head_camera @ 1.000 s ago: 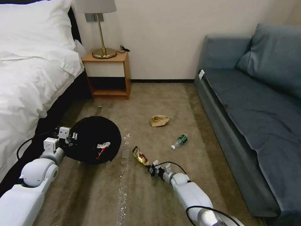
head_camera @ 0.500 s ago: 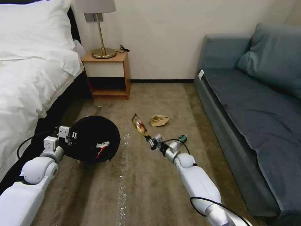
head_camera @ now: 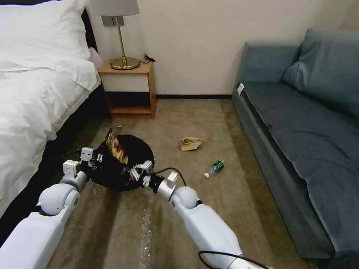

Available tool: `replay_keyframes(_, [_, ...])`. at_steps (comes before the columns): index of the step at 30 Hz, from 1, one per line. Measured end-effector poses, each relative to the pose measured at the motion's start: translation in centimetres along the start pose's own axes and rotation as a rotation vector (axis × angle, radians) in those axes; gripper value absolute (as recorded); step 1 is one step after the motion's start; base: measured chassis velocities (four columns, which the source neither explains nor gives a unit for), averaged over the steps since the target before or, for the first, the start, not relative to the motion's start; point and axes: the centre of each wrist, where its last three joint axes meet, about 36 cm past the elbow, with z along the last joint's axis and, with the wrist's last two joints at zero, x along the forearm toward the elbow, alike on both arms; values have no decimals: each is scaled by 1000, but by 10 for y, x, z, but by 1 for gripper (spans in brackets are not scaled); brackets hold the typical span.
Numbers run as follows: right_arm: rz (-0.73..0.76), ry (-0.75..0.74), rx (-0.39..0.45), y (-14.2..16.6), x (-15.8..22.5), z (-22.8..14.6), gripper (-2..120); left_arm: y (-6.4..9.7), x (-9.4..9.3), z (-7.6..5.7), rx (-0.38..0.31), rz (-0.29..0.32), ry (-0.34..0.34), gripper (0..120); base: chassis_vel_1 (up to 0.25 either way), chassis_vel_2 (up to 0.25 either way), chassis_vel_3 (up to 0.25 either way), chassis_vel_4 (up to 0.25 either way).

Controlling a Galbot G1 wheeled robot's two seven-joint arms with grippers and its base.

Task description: Pick up the trash bin, then pick up the garbage on the floor and place it into the trash bin.

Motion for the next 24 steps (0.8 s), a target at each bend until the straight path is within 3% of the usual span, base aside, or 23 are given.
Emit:
replay_keyframes(3, [23, 43, 20, -3, 6, 14, 1, -2, 2, 2, 2, 14, -2, 4, 0, 0, 0, 0])
replay_keyframes(10, [58, 70, 37, -11, 11, 22, 28, -7, 6, 1, 5, 26, -9, 4, 0, 0, 0, 0])
replay_keyframes(12, [60, 69, 37, -10, 11, 22, 30, -8, 6, 0, 5, 27, -11, 4, 0, 0, 0, 0])
replay_keyframes(13, [60, 66, 35, -8, 10, 22, 38, -8, 6, -1, 6, 27, -13, 4, 0, 0, 0, 0])
replay_keyframes(15, [60, 63, 35, -8, 10, 21, 42, -9, 6, -1, 6, 28, -14, 4, 0, 0, 0, 0])
replay_keyframes(19, [51, 43, 37, -3, 5, 14, 62, -10, 8, 1, 6, 27, -10, 4, 0, 0, 0, 0])
replay_keyframes(24, [42, 20, 37, 3, -1, 4, 76, -8, 11, 3, 4, 19, -5, 4, 0, 0, 0, 0])
